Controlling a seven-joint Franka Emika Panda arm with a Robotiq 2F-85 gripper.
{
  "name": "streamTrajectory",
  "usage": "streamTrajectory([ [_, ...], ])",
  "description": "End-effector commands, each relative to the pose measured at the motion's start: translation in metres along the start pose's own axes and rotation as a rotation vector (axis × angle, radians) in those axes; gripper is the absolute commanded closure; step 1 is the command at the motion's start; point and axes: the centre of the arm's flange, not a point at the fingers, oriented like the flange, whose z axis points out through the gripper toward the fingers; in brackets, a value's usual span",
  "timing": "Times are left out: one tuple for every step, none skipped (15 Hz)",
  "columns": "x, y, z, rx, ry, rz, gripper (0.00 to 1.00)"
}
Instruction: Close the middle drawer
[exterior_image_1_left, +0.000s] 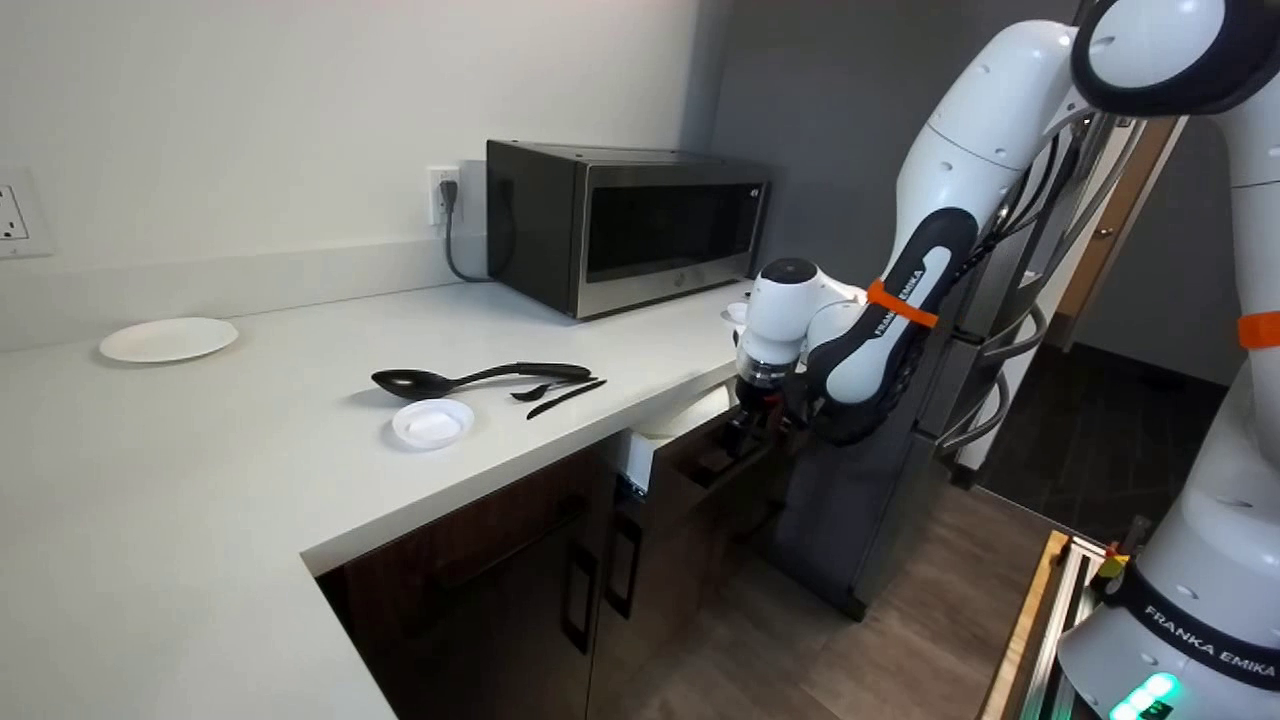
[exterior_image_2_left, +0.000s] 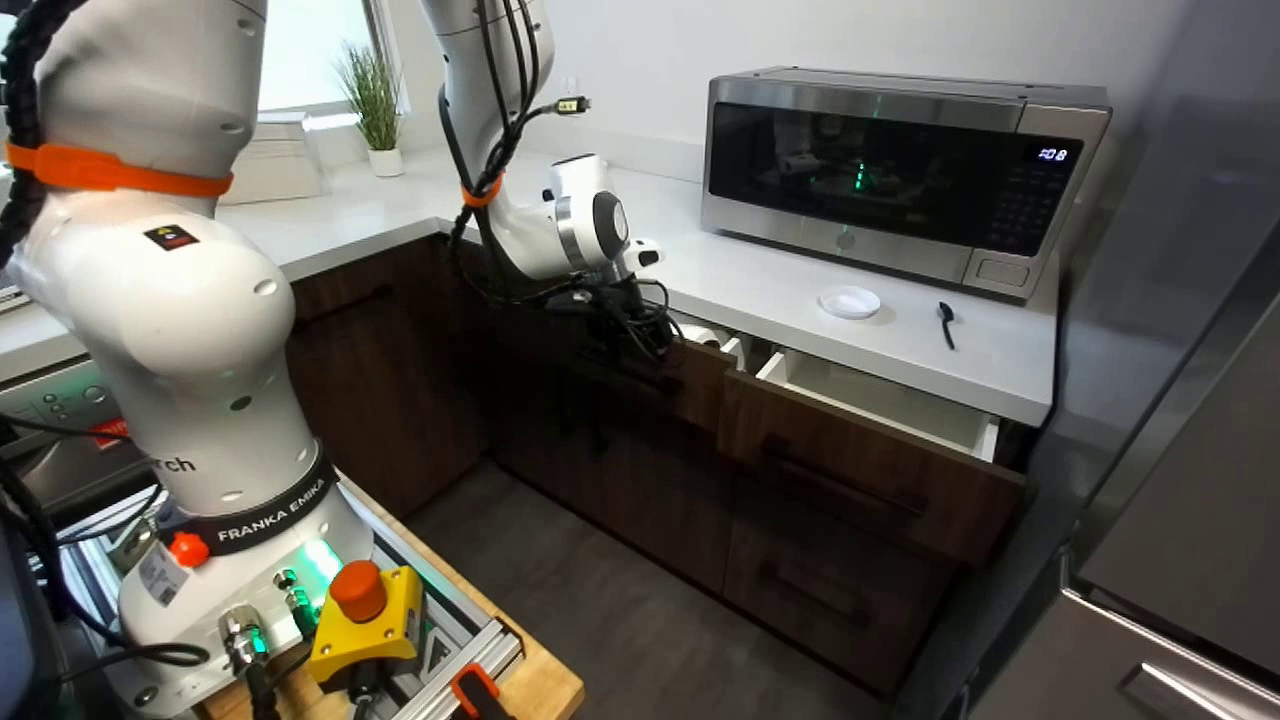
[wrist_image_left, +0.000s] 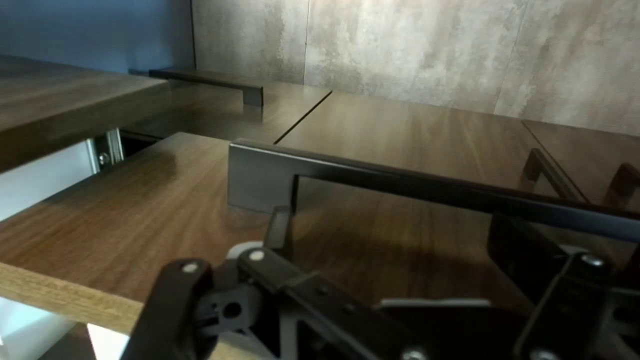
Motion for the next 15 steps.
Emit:
streamTrajectory([
  [0.008, -0.011, 0.028, -0.036, -0.038, 0.022, 0.00],
  [-0.008, -0.010, 0.030, -0.019, -0.076, 0.009, 0.00],
  [-0.038, -0.007, 0.024, -0.016, -0.128, -0.017, 0.00],
  [-0.064, -0.004, 0.019, -0.016, -0.156, -0.027, 0.00],
  [-0.084, 0.001, 0.014, -0.010, -0.168, -0.041, 0.00],
  [-0.105, 0.005, 0.006, 0.002, -0.171, -0.054, 0.00],
  [-0.125, 0.007, 0.002, -0.002, -0.173, -0.061, 0.00],
  [-0.141, 0.009, -0.003, -0.003, -0.176, -0.084, 0.00],
  [-0.153, 0.012, -0.005, 0.004, -0.173, -0.110, 0.00],
  [-0.167, 0.011, -0.011, 0.008, -0.137, -0.138, 0.00],
  [-0.177, 0.008, -0.018, 0.018, -0.077, -0.166, 0.00],
  [-0.183, 0.007, -0.025, 0.027, -0.006, -0.162, 0.00],
  [-0.185, 0.008, -0.032, 0.044, 0.039, -0.115, 0.00],
  [-0.183, 0.009, -0.036, 0.082, 0.072, -0.072, 0.00],
  [-0.174, 0.012, -0.033, 0.079, 0.084, -0.023, 0.00],
])
